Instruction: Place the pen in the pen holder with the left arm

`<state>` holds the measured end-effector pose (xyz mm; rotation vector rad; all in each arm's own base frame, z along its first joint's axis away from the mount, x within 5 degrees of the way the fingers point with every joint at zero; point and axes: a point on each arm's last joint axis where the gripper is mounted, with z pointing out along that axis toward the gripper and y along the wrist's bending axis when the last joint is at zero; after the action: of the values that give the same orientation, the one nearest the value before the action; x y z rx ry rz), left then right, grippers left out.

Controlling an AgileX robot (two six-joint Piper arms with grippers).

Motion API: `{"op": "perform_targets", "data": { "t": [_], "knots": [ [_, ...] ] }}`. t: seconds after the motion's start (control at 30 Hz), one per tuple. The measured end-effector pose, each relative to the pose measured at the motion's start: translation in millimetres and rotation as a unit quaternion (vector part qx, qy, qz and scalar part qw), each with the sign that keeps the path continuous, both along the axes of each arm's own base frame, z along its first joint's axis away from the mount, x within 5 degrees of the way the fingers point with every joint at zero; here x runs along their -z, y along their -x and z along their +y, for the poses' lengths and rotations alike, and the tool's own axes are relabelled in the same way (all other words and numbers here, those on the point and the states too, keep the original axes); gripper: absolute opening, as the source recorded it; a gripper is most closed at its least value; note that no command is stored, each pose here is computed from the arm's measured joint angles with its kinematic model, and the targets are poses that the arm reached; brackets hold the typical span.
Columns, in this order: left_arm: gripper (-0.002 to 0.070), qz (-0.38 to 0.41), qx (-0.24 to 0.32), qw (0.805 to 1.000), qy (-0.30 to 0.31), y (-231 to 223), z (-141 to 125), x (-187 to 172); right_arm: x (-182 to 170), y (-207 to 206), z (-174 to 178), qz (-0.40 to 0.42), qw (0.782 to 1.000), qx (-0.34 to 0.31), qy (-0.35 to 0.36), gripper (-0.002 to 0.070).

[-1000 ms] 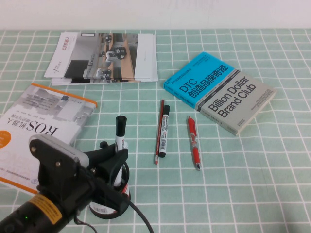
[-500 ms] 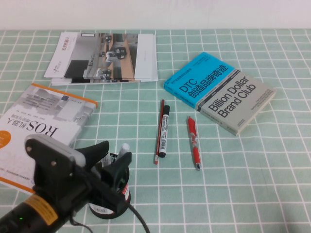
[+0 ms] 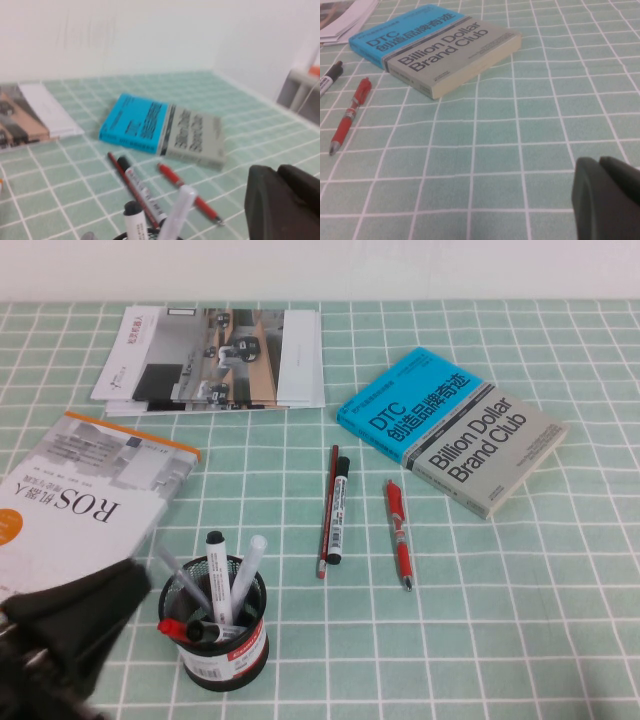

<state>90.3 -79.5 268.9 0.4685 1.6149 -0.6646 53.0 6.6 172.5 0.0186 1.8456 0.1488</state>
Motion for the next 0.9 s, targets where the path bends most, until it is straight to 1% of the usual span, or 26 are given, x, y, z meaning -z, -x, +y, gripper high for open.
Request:
{"op": "perform_targets", "data": {
  "t": [0.1, 0.17, 0.23, 0.37, 0.57, 0.73, 0.83, 0.9],
  "knots": [
    [0.0000, -0.009, 0.004, 1.000, 0.009, 14.0, 11.6, -4.7, 0.0, 0.0, 0.0, 0.000, 1.000, 0.000, 0.000, -0.0020],
    [0.0000, -0.014, 0.007, 1.000, 0.000, 20.2, 16.6, -4.7, 0.0, 0.0, 0.0, 0.000, 1.000, 0.000, 0.000, -0.0020],
    [0.0000, -0.006, 0.011, 1.000, -0.022, 24.7, 19.8, -1.0, 0.0, 0.0, 0.0, 0.000, 1.000, 0.000, 0.000, -0.0020],
    [0.0000, -0.005, 0.013, 0.999, -0.043, 26.7, 21.5, 2.1, 0.0, 0.0, 0.0, 0.000, 1.000, 0.000, 0.000, -0.0020],
    [0.0000, -0.006, 0.013, 0.999, -0.045, 27.3, 22.2, 2.4, 0.0, 0.0, 0.0, 0.000, 1.000, 0.000, 0.000, -0.0020],
    [-0.0001, -0.001, 0.012, 0.999, -0.049, 26.5, 21.8, 14.2, 0.0, 0.0, 0.0, 0.000, 1.000, 0.000, 0.000, -0.0020],
    [-0.0002, -0.030, 0.007, 0.998, -0.047, 25.1, 21.8, 22.8, 0.0, 0.0, 0.0, 0.000, 1.000, 0.000, 0.000, -0.0020],
    [-0.0002, -0.042, -0.016, 0.998, -0.042, 23.6, 25.6, 29.4, 0.0, 0.0, 0.0, 0.000, 1.000, 0.000, 0.000, -0.0020]
  ]
}}
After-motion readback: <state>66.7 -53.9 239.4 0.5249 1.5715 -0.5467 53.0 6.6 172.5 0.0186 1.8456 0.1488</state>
